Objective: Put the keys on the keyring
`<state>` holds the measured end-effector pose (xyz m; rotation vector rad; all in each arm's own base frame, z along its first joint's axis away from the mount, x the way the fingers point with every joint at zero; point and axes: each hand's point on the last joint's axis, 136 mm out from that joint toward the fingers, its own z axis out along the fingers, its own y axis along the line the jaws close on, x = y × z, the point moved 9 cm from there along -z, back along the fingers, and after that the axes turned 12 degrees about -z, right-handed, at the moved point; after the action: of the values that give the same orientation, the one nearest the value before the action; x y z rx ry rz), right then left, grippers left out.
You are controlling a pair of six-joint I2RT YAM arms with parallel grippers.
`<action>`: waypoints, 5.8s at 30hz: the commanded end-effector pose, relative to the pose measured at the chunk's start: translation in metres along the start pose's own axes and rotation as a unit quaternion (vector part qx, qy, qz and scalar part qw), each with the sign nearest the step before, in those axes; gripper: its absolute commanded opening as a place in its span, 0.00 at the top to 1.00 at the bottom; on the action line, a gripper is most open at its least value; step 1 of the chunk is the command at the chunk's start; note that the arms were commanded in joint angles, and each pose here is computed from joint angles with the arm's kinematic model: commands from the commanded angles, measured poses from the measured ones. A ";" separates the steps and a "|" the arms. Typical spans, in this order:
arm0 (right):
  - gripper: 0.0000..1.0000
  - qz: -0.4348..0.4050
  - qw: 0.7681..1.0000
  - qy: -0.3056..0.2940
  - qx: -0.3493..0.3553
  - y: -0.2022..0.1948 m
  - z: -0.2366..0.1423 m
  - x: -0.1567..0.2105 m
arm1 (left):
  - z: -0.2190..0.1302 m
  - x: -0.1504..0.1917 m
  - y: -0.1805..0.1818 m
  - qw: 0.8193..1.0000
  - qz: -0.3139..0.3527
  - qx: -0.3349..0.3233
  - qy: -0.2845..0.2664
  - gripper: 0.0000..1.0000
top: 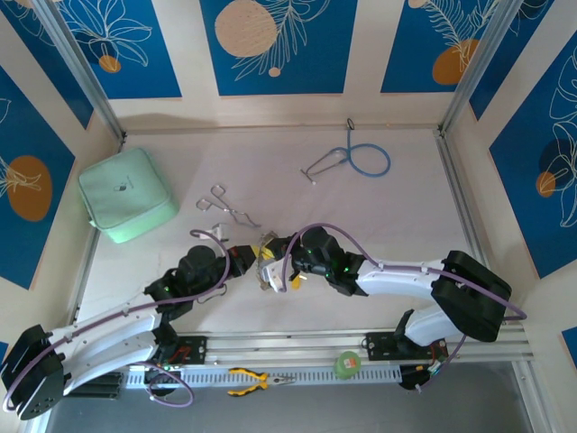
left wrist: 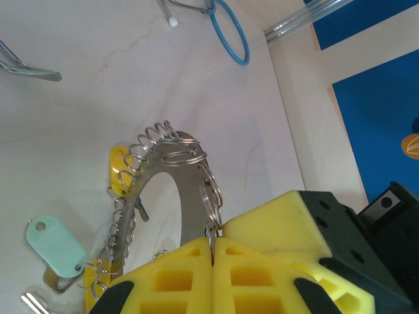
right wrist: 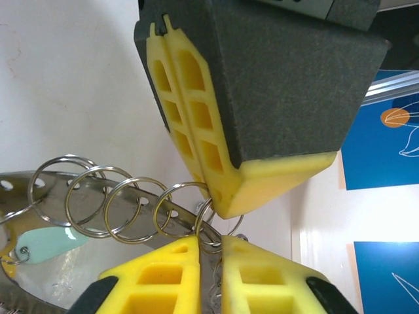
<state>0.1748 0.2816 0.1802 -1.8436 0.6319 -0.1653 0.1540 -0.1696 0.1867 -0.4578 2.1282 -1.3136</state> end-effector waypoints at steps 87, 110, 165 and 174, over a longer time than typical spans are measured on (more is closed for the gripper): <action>0.81 0.965 0.211 -0.034 -0.150 -0.027 -0.016 0.025 | 0.008 0.002 -0.025 0.993 -0.071 0.085 0.039 1.00; 1.00 0.961 0.228 0.012 -0.155 -0.029 -0.030 0.029 | -0.011 -0.014 -0.015 0.995 0.084 -0.021 -0.047 0.32; 1.00 0.685 0.689 -0.021 -0.234 -0.076 -0.050 0.020 | 0.037 -0.026 -0.060 0.761 0.547 0.201 0.285 0.68; 1.00 0.691 0.687 -0.011 -0.223 -0.075 -0.053 0.022 | 0.037 -0.025 -0.056 0.760 0.541 0.199 0.300 1.00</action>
<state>0.1960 0.2429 0.2508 -1.2942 2.0422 1.0908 0.1954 -0.2073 0.2218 1.3429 1.8870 -1.1196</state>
